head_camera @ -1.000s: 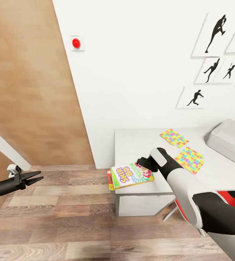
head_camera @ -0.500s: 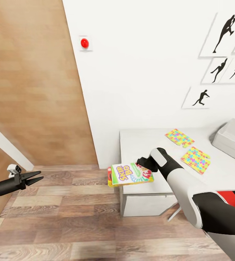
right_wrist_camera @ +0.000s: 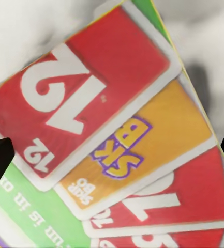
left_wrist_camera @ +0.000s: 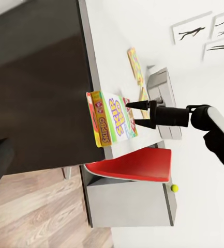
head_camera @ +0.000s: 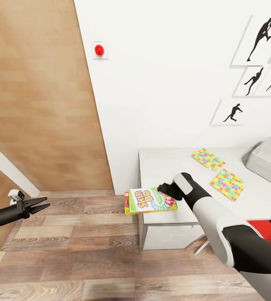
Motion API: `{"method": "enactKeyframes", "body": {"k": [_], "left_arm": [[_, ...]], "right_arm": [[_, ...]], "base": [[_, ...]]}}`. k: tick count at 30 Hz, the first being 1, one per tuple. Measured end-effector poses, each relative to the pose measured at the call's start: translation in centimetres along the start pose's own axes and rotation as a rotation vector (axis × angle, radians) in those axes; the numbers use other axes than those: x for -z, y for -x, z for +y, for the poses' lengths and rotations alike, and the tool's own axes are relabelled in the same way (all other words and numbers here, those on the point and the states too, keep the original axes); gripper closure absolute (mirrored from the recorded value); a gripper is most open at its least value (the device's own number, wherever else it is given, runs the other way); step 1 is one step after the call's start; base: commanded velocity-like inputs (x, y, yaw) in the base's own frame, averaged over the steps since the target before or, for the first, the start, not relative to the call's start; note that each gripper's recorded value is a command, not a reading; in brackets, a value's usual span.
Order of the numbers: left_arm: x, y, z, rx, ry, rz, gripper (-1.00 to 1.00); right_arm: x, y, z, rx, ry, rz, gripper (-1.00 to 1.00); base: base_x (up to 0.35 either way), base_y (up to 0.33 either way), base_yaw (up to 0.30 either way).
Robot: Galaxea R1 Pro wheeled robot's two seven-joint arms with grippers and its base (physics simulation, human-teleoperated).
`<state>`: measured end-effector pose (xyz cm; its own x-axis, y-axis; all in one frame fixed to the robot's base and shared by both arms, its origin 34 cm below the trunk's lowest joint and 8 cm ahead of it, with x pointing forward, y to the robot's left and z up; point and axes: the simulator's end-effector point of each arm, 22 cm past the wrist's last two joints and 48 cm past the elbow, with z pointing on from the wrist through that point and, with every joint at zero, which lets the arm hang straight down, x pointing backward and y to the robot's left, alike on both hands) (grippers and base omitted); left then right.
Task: Put all the toys in the child's room - the three board games (two on the bed and one on the table), the two jigsaw puzzles on the table, and the tennis ball on the table - inside the toy box on the table in the child's room.
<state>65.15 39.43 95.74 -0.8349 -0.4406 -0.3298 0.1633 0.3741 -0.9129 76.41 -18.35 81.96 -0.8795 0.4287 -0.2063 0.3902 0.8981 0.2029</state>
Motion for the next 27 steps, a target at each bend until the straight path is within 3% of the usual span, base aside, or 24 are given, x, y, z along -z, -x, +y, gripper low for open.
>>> {"method": "enactKeyframes", "body": {"k": [9, 22, 24, 27], "left_arm": [[0.0, 0.0, 0.0, 0.0, 0.0, 0.001, -1.0], [0.0, 0.0, 0.1, 0.001, 0.001, 0.002, -1.0], [0.0, 0.0, 0.1, 0.001, 0.001, 0.002, -1.0], [-0.1, -0.1, 0.1, -0.007, 0.001, 0.003, -1.0]], "right_arm": [[-0.2, 0.2, -0.2, -0.048, 0.018, -0.007, -1.0], [-0.1, 0.5, -0.3, -0.022, 0.0, -0.018, -1.0], [0.5, 1.4, 0.0, -0.01, 0.004, -0.043, -1.0], [2.6, 3.9, 2.0, 0.009, 0.06, -0.115, -1.0]], "base": [[0.0, 0.0, 0.0], [0.0, 0.0, 0.0], [0.0, 0.0, 0.0], [0.0, 0.0, 0.0]]}}
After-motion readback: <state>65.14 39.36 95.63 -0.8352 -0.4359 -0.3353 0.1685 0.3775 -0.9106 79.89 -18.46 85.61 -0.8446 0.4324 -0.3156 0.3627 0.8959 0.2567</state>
